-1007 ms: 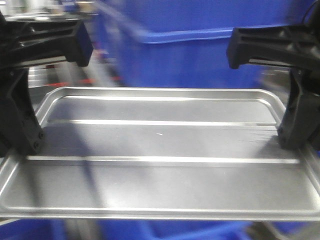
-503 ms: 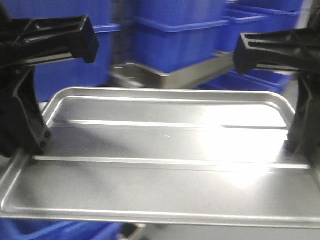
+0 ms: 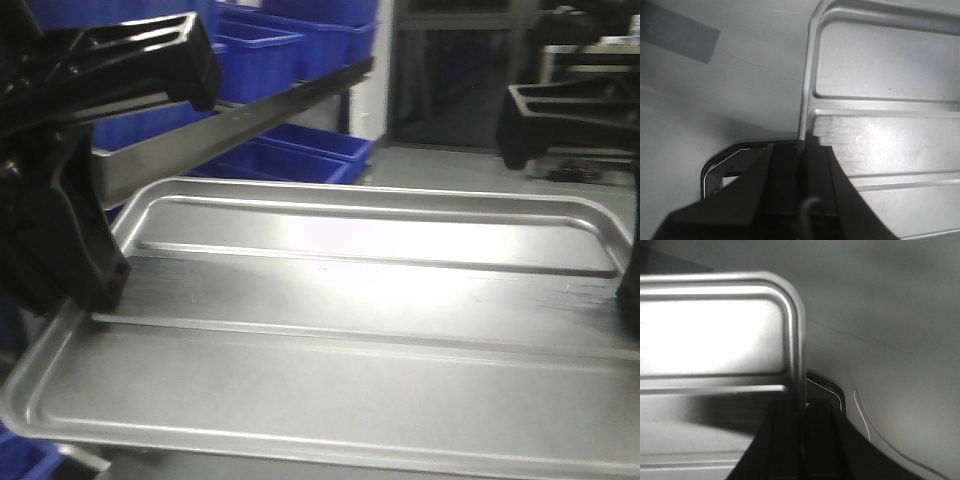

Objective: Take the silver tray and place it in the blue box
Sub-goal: 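Hold the tray level in both grippers while the base turns away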

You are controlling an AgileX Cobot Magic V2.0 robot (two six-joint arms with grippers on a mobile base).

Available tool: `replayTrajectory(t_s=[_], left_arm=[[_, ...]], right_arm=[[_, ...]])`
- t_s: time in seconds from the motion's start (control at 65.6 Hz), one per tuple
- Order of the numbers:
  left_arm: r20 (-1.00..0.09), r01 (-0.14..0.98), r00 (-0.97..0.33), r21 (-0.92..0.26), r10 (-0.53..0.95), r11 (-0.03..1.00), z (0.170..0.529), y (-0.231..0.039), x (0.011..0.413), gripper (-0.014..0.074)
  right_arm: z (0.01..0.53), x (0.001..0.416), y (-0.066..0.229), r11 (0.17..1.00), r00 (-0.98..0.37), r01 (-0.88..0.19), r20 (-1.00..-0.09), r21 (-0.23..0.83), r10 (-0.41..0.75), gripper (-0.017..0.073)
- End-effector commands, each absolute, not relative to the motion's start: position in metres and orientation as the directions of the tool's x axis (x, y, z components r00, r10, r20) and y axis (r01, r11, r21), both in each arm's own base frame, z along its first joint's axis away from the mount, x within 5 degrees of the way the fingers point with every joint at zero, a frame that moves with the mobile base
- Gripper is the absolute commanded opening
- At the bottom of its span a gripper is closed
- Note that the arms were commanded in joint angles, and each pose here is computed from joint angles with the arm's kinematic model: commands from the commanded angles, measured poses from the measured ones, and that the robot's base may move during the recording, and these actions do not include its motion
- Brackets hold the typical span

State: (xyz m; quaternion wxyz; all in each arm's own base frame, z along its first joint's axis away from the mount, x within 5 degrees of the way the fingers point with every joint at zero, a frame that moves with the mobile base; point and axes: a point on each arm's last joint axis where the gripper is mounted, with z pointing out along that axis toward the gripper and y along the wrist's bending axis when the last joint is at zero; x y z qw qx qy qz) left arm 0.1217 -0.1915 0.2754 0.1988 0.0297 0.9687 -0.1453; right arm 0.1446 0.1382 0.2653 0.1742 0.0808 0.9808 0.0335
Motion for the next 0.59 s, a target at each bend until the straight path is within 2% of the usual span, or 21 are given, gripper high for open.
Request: replayTrajectory(t_s=[0.0, 0.275, 0.58], left_arm=[[-0.432, 0.114, -0.902, -0.214, 0.011, 0.97, 0.2854, -0.182, 0.123, -0.0104], [-0.432, 0.114, -0.902, -0.214, 0.011, 0.97, 0.2854, -0.182, 0.123, -0.0104], [-0.432, 0.114, -0.902, -0.214, 0.011, 0.97, 0.2854, -0.182, 0.123, -0.0104]], right_arm=[[0.2748, 0.1426, 0.1211, 0.983, -0.919, 0.18, -0.363, -0.042, 0.153, 0.005], [0.2743, 0.1393, 0.1162, 0.975, -0.928, 0.2, -0.338, -0.099, 0.156, 0.005], [0.2743, 0.1392, 0.116, 0.975, -0.928, 0.2, -0.337, -0.1, 0.156, 0.005]])
